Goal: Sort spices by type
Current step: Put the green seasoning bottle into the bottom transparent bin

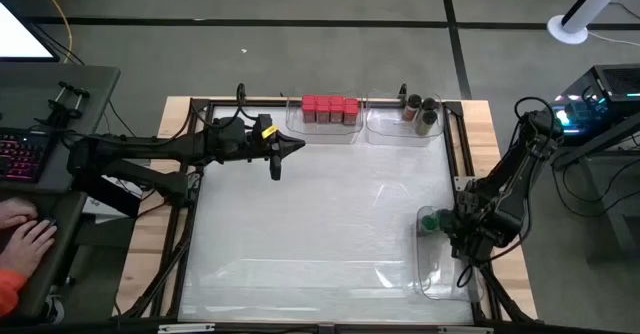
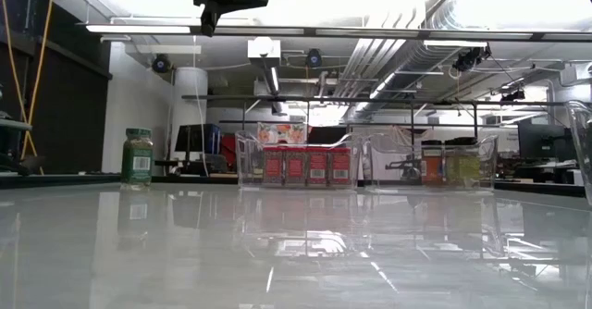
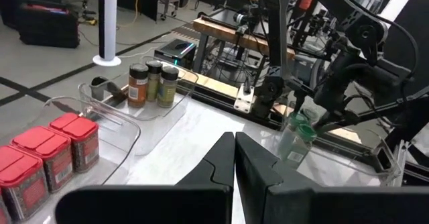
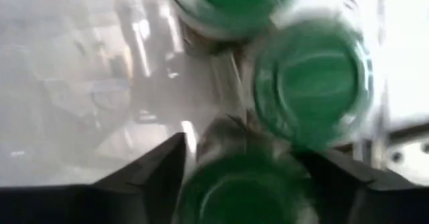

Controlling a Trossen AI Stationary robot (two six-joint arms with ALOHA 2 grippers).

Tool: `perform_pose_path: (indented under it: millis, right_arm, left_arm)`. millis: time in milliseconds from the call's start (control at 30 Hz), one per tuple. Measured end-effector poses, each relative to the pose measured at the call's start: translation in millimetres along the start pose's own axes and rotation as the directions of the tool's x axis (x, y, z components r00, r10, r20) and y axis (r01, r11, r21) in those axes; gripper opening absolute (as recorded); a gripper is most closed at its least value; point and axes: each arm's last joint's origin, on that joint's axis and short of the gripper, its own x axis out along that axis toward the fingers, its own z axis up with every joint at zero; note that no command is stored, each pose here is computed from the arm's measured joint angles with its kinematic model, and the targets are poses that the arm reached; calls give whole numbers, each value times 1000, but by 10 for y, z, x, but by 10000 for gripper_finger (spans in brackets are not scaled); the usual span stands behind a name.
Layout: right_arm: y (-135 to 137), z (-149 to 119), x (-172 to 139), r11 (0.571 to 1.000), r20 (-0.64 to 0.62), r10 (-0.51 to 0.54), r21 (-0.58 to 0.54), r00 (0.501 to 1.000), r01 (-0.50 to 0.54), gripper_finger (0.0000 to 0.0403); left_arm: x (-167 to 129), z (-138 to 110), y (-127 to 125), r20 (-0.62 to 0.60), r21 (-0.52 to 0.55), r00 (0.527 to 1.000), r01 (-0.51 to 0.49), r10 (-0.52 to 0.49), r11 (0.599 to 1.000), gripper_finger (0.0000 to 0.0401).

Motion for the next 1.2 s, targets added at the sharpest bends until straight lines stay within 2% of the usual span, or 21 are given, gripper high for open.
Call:
perform_pose_path:
  millis: [67, 167, 467, 600, 700, 767, 867, 967, 1033, 1100, 1133, 1200]
  right_arm:
    - [17, 8, -3, 1000, 9, 15, 4, 1000, -15, 283]
    - [14, 8, -2, 1000, 7, 12, 14, 1000, -12, 303]
    - [44, 65, -158, 997, -37, 67, 45, 997, -65, 310]
    - [93, 111, -328, 986, -32, 136, 105, 990, -132, 311]
    - [131, 162, -509, 960, -5, 200, 199, 980, -195, 311]
    - [149, 213, -658, 935, 54, 239, 256, 970, -245, 311]
    - [145, 309, -875, 886, 227, 247, 340, 942, -314, 311]
    - [86, 458, -1015, 819, 433, 166, 440, 886, -368, 311]
    - [24, 580, -1039, 783, 518, 88, 492, 851, -380, 311]
    - [-37, 728, -1028, 762, 559, 28, 524, 829, -380, 311]
    - [-57, 810, -1013, 763, 567, 8, 529, 824, -371, 311]
    - [-94, 998, -976, 784, 577, -18, 515, 816, -347, 311]
  left_arm:
    - [0, 0, 0, 0, 0, 1000, -1, 1, 1000, 0]
    - [0, -5, 2, -5, 0, 1000, -3, 3, 1000, 0]
    - [0, -14, 4, -14, 1, 1000, -5, 5, 1000, 0]
    - [0, -14, 4, -14, 2, 1000, -5, 5, 1000, 0]
    - [0, -16, 4, -17, 2, 1000, -3, 3, 1000, 0]
    - [-17, -6, -1, -16, 3, 1000, 11, -11, 1000, 0]
    - [-66, 37, -17, 2, 48, 999, 50, -50, 998, 0]
    - [-130, 78, -26, 18, 88, 998, 66, -68, 994, 0]
    - [-190, 113, -29, 34, 108, 997, 65, -69, 992, 0]
    - [-267, 127, -5, 13, 106, 1000, 20, -21, 994, 0]
    - [-308, 129, 19, -29, 92, 999, -32, 35, 995, 0]
    - [-399, 148, 94, -179, 59, 967, -174, 182, 983, 0]
